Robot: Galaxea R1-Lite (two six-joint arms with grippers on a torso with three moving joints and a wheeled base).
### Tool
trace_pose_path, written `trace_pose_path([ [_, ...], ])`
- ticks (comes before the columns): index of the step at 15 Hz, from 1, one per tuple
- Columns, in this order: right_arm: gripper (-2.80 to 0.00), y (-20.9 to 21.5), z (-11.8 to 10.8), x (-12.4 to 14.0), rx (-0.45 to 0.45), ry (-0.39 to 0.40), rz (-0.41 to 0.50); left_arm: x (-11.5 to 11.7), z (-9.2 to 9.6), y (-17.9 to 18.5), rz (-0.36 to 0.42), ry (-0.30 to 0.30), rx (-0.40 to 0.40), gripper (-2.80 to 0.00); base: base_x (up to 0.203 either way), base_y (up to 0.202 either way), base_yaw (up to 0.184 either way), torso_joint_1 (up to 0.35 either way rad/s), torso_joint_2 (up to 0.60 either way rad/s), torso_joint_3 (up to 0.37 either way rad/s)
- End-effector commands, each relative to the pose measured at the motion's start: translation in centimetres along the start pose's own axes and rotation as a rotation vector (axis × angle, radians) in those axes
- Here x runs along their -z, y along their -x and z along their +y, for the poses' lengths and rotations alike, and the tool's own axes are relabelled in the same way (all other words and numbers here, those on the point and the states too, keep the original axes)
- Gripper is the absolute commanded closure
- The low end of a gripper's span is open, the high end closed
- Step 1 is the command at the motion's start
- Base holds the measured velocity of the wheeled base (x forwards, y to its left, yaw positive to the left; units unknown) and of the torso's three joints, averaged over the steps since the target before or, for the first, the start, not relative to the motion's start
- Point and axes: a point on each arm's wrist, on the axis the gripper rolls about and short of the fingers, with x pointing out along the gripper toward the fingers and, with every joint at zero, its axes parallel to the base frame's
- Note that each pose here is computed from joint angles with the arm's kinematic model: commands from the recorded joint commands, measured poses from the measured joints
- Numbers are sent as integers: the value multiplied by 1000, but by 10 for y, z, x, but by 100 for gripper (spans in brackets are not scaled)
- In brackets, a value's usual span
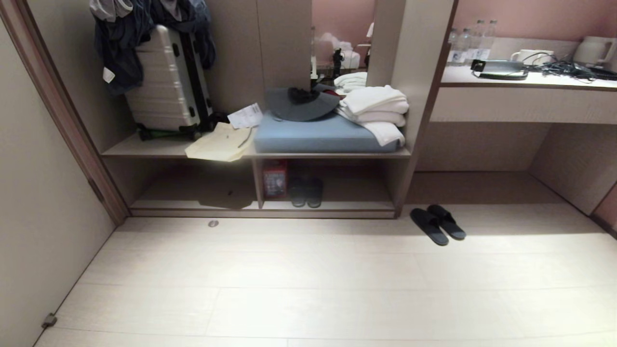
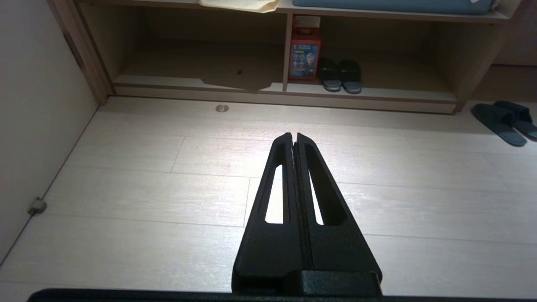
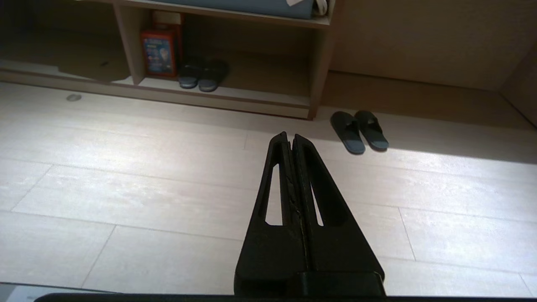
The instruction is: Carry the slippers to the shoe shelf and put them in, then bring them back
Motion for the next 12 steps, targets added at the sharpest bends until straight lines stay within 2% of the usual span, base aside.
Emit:
trace_pose_path([
  [1, 0, 0, 0, 0, -1, 1, -1, 0, 0, 0, -1, 1, -1, 0, -194, 0, 1, 3, 2, 7],
  [3, 0, 0, 0, 0, 0, 1, 1, 0, 0, 0, 1, 1, -1, 0, -161, 0, -1, 0, 2, 9],
  [12, 0, 0, 0, 1, 1, -10, 3, 0, 0, 0, -1, 1, -1, 0, 0, 0, 0, 0, 0, 0],
])
